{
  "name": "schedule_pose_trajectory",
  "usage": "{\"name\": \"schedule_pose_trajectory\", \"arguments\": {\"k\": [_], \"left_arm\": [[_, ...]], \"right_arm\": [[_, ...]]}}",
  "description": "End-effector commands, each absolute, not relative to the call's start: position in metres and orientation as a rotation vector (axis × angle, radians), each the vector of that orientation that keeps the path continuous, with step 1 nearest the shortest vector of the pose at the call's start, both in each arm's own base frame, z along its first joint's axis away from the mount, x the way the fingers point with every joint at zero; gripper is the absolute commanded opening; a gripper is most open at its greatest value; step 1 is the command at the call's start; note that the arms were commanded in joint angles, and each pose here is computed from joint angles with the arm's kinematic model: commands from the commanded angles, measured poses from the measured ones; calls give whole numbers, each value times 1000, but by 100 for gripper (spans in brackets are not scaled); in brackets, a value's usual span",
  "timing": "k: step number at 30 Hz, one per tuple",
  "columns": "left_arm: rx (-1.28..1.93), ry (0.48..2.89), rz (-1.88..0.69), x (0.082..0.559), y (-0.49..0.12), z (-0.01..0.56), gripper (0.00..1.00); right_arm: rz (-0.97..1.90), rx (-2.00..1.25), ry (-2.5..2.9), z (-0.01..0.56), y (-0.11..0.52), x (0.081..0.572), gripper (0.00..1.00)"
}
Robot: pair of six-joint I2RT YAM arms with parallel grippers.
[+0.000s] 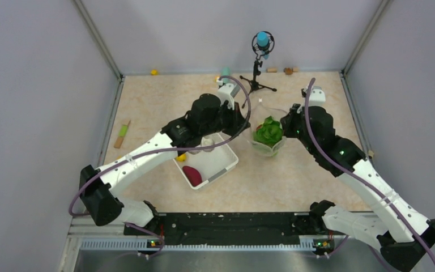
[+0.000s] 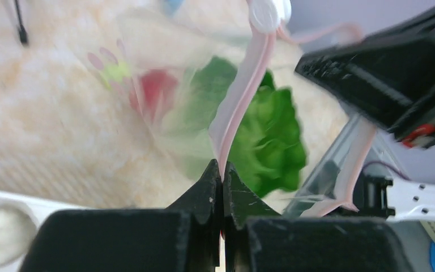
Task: Place the food in the zip-top bag and seal the zipper
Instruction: Adjust the zipper food storage bag at the center of the board.
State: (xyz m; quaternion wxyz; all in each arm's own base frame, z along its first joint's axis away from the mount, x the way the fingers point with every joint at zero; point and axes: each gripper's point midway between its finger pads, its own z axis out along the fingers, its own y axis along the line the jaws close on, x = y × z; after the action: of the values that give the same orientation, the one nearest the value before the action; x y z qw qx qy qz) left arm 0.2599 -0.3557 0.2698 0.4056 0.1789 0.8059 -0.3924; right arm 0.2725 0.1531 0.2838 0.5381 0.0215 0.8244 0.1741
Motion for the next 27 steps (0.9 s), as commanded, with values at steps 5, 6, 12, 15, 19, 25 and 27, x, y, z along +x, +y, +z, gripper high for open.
{"name": "schedule_pose_trajectory", "arguments": {"k": [5,6,12,15,19,25,27], "left_arm": [[469,1859,-865,301,-366,348,0],[477,1858,-862,302,-368,351,0],[513,1818,-867,306,-375,372,0],[522,1819,-877,307,-379,372,0],[551,1847,-908,304,-387,360,3],[661,1885,-1030,280,-399,334,52],[711,1874,-1100,265,-400,332,70]], "right_arm": [[162,172,1835,327,94,268,0],[173,176,1825,330,93,266,0],[245,190,1761,354,88,254,0],[262,210,1736,362,85,250,0],[270,220,1735,359,86,251,0],[351,166,1677,348,108,264,0],[377,153,1647,346,115,268,0]]}}
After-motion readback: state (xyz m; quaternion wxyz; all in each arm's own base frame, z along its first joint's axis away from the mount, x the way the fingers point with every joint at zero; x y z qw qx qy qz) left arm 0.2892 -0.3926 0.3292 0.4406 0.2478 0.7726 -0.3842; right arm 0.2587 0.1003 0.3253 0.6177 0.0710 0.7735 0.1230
